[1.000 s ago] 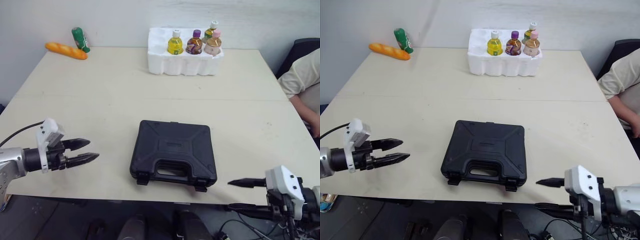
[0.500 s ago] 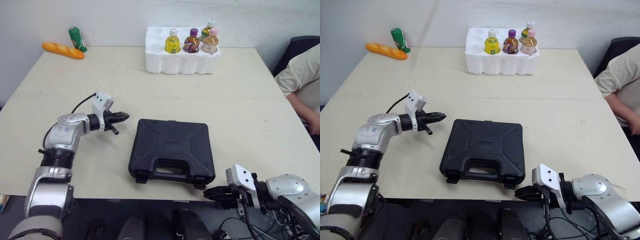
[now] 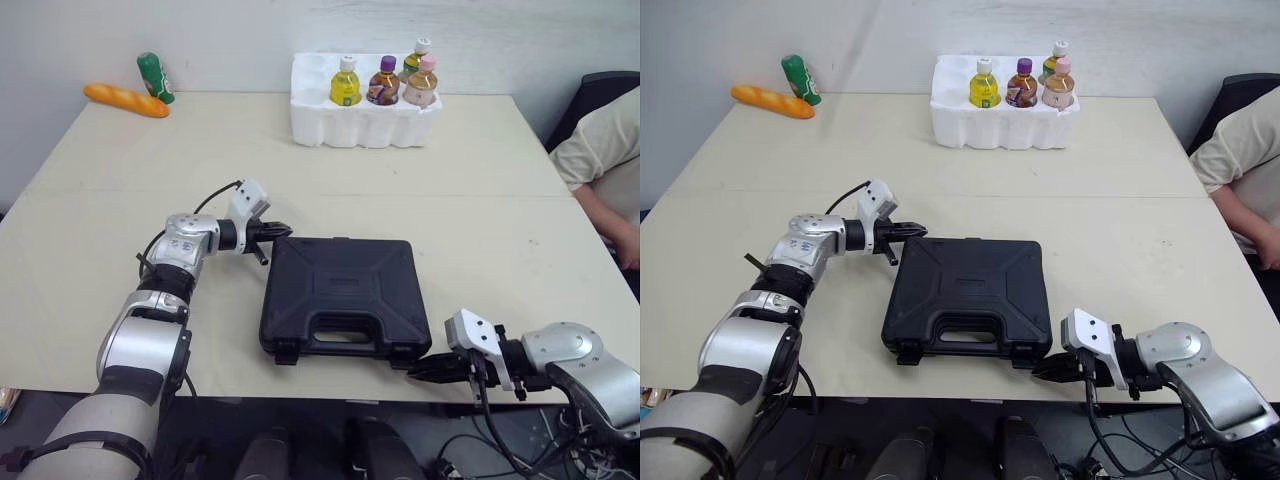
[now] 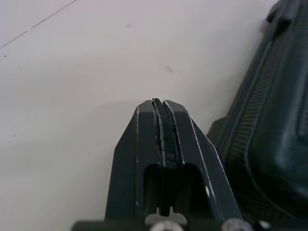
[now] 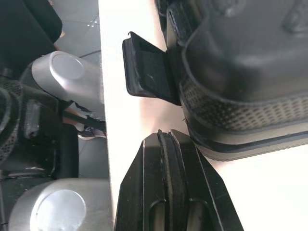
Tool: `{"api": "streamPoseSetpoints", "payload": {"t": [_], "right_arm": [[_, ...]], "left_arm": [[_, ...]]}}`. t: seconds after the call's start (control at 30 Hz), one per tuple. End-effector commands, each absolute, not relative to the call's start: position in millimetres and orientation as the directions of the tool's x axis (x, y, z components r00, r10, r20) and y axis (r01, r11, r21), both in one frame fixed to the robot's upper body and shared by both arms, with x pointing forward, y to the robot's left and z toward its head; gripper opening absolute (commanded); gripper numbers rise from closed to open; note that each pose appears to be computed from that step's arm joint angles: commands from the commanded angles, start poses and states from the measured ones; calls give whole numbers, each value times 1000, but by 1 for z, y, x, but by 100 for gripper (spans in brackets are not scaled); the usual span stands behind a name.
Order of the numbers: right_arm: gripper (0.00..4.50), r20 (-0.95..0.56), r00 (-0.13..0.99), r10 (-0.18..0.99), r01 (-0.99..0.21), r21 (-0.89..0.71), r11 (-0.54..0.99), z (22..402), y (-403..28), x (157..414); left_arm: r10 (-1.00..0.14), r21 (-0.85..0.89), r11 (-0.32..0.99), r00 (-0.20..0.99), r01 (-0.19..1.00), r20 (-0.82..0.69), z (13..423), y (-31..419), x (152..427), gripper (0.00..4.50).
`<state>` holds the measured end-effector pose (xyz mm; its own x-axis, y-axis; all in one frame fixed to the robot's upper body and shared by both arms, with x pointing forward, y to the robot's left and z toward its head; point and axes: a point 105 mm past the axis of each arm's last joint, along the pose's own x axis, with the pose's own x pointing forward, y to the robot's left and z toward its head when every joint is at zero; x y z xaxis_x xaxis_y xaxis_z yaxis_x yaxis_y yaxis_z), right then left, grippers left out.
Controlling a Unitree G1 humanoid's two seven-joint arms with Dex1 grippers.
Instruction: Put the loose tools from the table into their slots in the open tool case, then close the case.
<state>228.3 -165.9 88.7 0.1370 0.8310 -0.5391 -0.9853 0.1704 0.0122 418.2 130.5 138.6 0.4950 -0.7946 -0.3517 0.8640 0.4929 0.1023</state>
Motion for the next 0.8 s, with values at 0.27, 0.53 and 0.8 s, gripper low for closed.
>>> {"api": "streamPoseSetpoints", "payload": {"t": [0.27, 0.53, 0.8], "right_arm": [[0, -567, 229, 791, -973, -132, 187, 99, -170, 262], [0, -651, 309, 693, -951, -222, 215, 107, -203, 288], [0, -660, 358, 661, -934, -261, 245, 117, -214, 288]], "left_arm": [[-839, 169, 216, 271, 962, -471, 131, 141, 374, 2], [-861, 149, 139, 194, 979, -471, 133, 136, 339, 2], [-840, 171, 160, 225, 972, -494, 135, 137, 332, 2]]}}
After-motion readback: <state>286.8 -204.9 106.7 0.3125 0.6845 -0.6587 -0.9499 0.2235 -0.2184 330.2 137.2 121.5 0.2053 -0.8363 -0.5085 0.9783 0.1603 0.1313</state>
